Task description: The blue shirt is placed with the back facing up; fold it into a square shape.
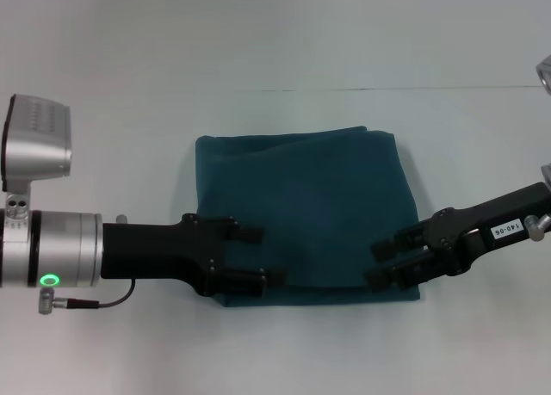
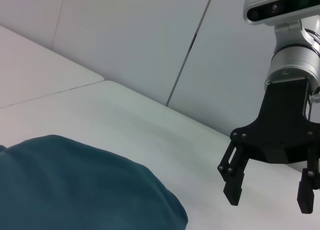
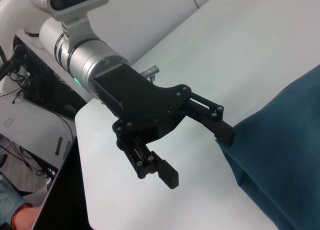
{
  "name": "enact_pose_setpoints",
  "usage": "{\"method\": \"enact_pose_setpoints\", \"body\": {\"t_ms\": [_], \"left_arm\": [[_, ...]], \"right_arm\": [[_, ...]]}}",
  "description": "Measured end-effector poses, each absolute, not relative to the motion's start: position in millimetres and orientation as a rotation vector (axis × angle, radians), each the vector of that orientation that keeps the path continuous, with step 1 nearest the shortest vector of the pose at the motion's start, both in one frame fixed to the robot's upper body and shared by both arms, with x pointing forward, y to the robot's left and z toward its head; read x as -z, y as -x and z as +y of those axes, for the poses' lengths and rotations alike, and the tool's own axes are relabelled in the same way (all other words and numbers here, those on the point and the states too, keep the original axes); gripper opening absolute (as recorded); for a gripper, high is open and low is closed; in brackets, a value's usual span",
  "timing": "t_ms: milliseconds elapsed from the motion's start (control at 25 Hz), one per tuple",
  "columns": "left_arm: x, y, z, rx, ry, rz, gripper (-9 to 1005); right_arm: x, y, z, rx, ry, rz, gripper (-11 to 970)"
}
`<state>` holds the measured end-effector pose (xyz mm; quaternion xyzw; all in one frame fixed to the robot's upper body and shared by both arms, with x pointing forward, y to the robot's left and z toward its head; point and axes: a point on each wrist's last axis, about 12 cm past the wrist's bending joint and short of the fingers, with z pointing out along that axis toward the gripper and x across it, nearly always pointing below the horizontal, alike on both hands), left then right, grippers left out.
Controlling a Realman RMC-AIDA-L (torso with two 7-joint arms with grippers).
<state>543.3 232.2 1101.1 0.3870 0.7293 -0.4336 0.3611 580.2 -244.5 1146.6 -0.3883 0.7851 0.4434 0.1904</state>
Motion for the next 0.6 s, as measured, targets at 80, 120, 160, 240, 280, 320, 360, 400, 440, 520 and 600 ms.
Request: {"method": "enact_pose_setpoints", "body": {"t_ms": [80,120,160,240,280,320,360,400,440,520,600], "left_arm": [[-1100.8,-543.0,232.5,1.118,-0.994,1.879,847],[-1100.7,-542.8,232.6,1.118,-0.993,1.879,847],[-1100.7,-542.8,232.6,1.119,-0.992,1.879,847],[-1100.8,-542.8,232.6,1.119,-0.993,1.879,847],[-1100.8,-542.8,232.6,1.119,-0.993,1.878,846],[-1100.8,-542.8,232.5,1.119,-0.993,1.879,846],[-1100.7,-542.8,232.5,1.119,-0.994,1.879,846],[-1100.7,-542.8,232.5,1.118,-0.994,1.88,846],[-1100.7,-542.9,232.5,1.118,-0.995,1.879,846],[-1100.8,-542.9,232.5,1.118,-0.994,1.879,846],[-1100.8,-543.0,232.4,1.118,-0.994,1.879,846]], "right_arm": [[-1146.7,-580.2,-244.5,-1.246,1.091,2.206,778],[-1146.7,-580.2,-244.5,-1.246,1.091,2.206,778],[-1146.7,-580.3,-244.5,-1.246,1.091,2.206,777],[-1146.8,-580.3,-244.6,-1.245,1.091,2.206,777],[-1146.8,-580.3,-244.6,-1.245,1.091,2.205,777],[-1146.8,-580.3,-244.7,-1.245,1.09,2.205,778],[-1146.9,-580.4,-244.7,-1.245,1.089,2.205,778],[-1146.9,-580.4,-244.8,-1.246,1.088,2.205,778],[-1146.9,-580.4,-244.8,-1.246,1.088,2.204,778],[-1147.0,-580.4,-244.9,-1.246,1.087,2.204,778],[-1147.0,-580.4,-244.9,-1.246,1.087,2.204,778]]}}
